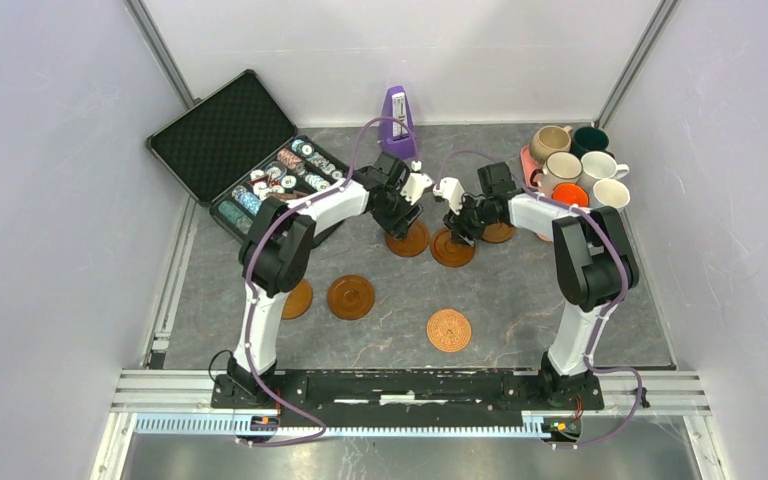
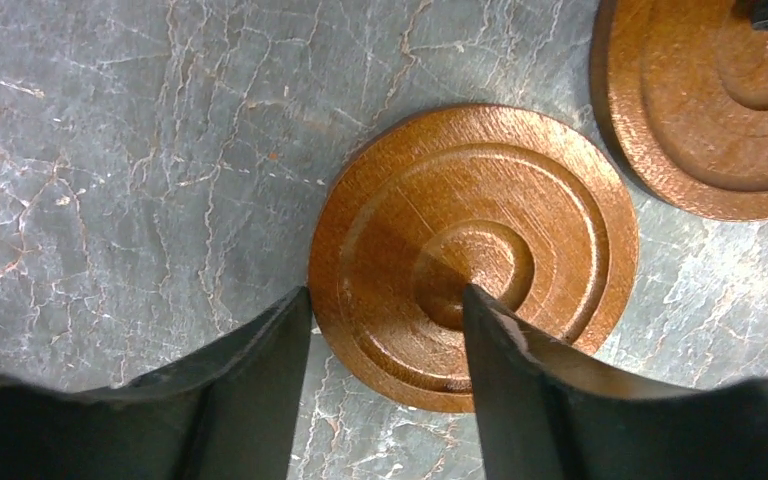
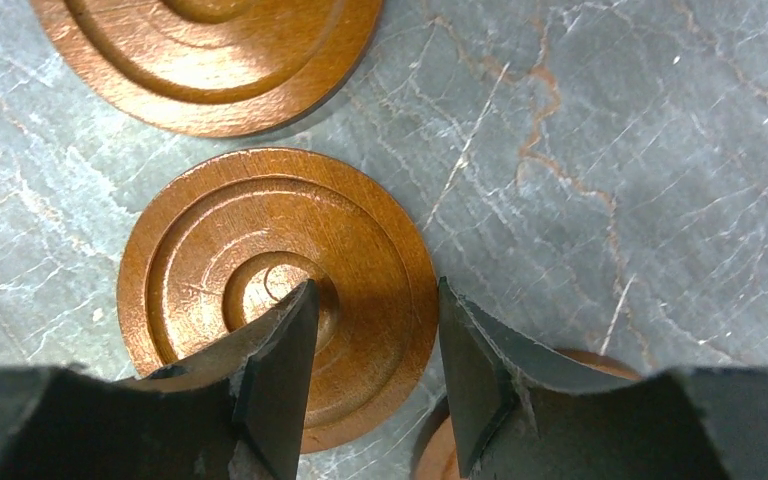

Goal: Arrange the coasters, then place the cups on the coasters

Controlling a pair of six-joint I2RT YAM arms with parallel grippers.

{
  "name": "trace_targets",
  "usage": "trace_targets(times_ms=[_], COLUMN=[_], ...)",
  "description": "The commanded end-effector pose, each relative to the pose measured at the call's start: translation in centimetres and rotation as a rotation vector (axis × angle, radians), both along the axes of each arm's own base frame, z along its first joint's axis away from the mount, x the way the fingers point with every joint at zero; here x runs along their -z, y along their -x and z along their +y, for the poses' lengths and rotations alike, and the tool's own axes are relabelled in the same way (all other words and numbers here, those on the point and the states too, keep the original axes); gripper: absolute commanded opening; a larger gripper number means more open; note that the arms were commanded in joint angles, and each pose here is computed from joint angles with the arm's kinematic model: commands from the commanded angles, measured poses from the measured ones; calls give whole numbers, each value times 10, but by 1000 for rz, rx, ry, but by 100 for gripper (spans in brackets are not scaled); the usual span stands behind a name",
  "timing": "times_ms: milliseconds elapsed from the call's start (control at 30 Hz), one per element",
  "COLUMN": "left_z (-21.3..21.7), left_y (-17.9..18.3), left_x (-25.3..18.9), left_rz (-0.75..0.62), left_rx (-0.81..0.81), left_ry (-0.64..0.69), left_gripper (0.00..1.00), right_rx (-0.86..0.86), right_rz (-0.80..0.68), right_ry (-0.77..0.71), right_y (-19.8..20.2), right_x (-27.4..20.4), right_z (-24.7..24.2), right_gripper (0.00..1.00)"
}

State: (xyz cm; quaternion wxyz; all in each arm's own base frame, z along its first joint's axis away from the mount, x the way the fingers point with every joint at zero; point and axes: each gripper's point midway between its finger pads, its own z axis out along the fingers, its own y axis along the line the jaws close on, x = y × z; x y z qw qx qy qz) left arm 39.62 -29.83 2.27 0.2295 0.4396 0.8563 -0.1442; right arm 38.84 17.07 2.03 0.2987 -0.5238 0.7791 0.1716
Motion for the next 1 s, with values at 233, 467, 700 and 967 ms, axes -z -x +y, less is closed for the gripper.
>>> trace_targets(times_ms=[233, 467, 700, 967], left_z=[22, 22, 10, -6], left_y=[44, 79, 112, 129], left_x=[-8, -4, -1, 1], left_rz=[-22, 3, 6, 6], left_rx=[143, 203, 274, 292], left_ry=[-20, -35, -41, -21], left_gripper=[44, 40, 39, 38], right_rx=[13, 4, 15, 22], right_rz=[77, 117, 148, 179], right_ry=[50, 57, 65, 63], right_y=[58, 91, 118, 143], right_x=[22, 30, 35, 40], right_z=[-19, -27, -35, -41], right_gripper=[50, 48, 47, 45])
